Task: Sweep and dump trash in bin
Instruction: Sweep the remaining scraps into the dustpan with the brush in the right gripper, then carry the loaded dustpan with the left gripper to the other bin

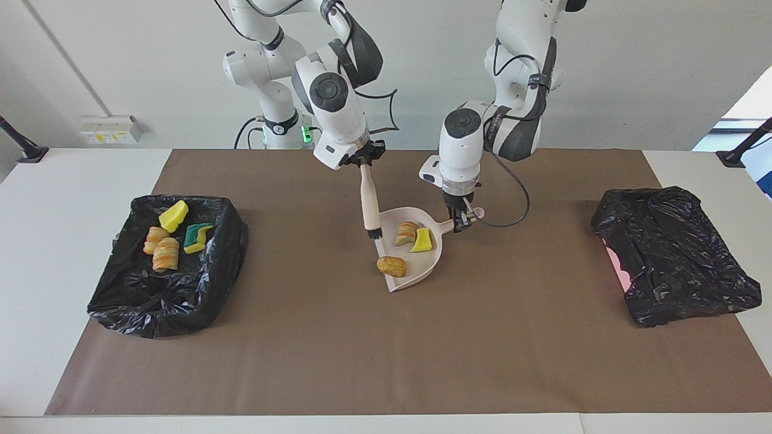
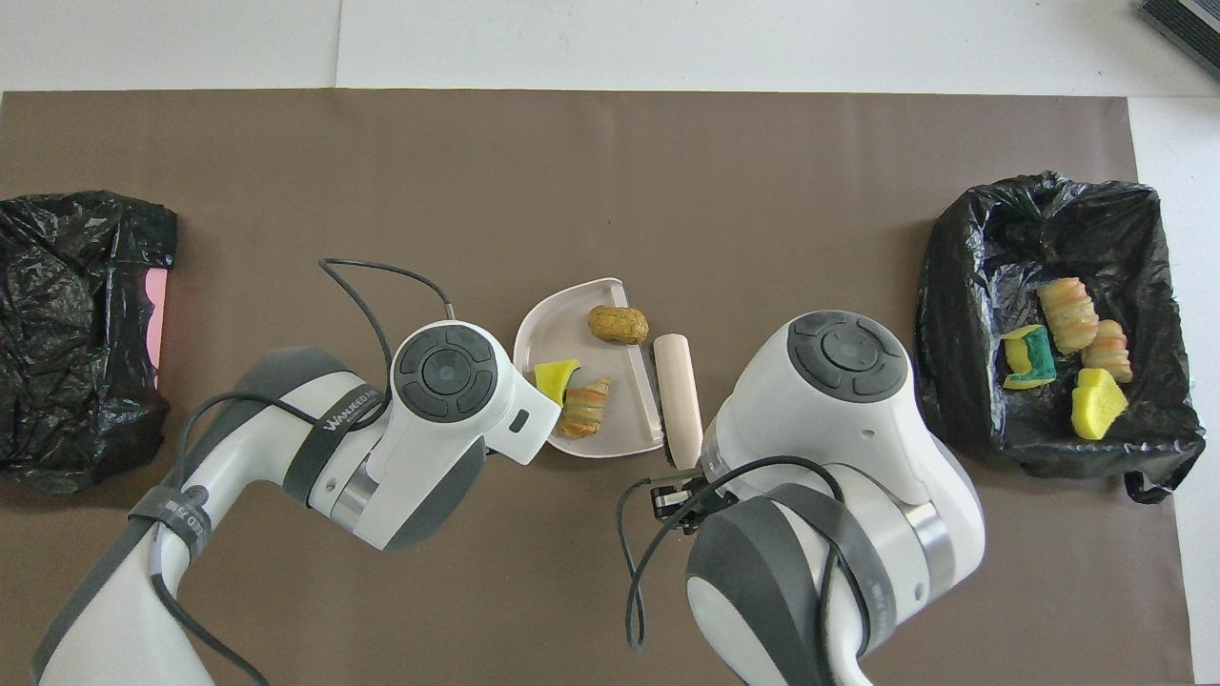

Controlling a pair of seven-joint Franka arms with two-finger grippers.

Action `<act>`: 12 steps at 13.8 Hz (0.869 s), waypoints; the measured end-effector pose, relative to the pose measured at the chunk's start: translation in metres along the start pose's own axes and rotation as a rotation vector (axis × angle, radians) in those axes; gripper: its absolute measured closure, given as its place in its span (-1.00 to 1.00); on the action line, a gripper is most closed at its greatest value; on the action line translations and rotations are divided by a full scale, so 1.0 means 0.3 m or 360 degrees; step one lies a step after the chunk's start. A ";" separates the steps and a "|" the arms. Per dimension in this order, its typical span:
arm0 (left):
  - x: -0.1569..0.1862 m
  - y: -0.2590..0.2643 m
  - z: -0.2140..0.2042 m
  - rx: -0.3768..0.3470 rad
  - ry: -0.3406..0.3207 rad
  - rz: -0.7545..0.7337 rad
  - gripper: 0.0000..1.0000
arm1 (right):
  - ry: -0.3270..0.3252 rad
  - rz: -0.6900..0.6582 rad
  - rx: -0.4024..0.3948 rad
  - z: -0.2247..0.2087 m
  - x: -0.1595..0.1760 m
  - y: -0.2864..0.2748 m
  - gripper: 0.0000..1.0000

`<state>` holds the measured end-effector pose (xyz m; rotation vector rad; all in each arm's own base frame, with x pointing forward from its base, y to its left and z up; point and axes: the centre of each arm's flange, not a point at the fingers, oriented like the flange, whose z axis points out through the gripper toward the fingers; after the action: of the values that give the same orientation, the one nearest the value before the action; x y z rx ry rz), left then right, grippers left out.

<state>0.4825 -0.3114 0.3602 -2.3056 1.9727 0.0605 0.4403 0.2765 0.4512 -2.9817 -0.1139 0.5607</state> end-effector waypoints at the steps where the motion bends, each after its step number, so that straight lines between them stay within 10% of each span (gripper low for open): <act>1: -0.002 -0.003 0.000 0.0001 0.0001 0.0009 0.38 | 0.0004 0.0069 -0.0036 -0.007 -0.017 -0.003 0.48; 7: -0.138 -0.122 0.004 -0.0049 0.0089 0.0153 0.38 | 0.0017 0.0279 -0.0135 0.139 -0.163 -0.050 0.48; 12: -0.468 -0.306 -0.145 0.0029 0.0266 0.0226 0.38 | 0.0149 0.0305 -0.0135 0.277 -0.272 -0.174 0.48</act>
<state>0.5493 -0.1642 0.4224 -2.2220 2.2040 -0.1427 0.3312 0.3281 0.4094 -3.1160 0.1613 0.4435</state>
